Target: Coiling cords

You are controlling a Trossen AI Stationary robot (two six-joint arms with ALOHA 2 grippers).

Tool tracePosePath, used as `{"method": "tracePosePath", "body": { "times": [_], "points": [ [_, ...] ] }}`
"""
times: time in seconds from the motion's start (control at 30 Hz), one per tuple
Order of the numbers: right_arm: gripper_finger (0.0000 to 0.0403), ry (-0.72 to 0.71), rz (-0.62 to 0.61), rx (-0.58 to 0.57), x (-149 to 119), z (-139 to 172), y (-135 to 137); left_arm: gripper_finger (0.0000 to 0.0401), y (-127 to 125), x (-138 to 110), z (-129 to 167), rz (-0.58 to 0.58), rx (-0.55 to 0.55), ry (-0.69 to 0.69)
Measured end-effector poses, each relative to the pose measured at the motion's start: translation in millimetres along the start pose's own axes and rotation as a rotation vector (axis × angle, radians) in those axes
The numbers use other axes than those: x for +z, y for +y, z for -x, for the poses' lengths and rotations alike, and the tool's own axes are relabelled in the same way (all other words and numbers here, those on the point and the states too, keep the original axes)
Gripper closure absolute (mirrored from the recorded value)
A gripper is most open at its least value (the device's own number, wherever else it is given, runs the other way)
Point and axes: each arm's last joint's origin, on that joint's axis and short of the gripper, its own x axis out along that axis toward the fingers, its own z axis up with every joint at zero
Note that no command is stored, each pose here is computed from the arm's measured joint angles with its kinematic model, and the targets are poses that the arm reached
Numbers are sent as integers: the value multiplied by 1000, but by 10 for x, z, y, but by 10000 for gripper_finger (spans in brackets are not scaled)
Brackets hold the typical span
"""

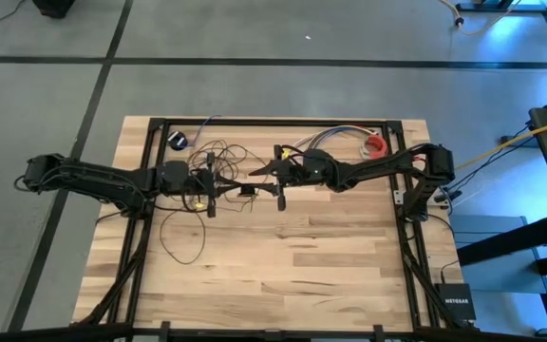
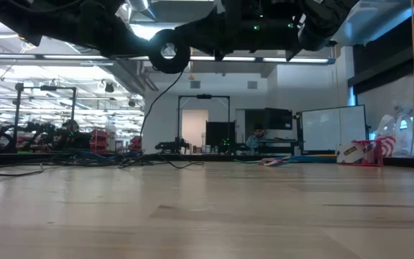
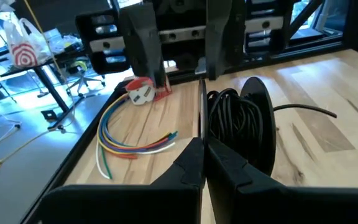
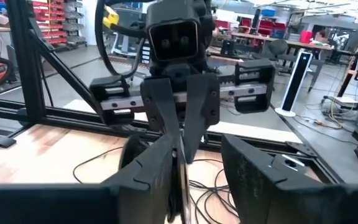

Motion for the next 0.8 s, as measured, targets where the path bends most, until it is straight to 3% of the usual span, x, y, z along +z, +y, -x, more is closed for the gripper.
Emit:
{"method": "tracePosePath", "body": {
  "times": [0.67,0.8],
  "points": [
    [261,-14,3,28,13,-2,14,398,9,59,2,-6,-5,-64],
    [282,-9,2,30,9,-3,15,398,11,63,3,-6,-4,-68]
  ]
}}
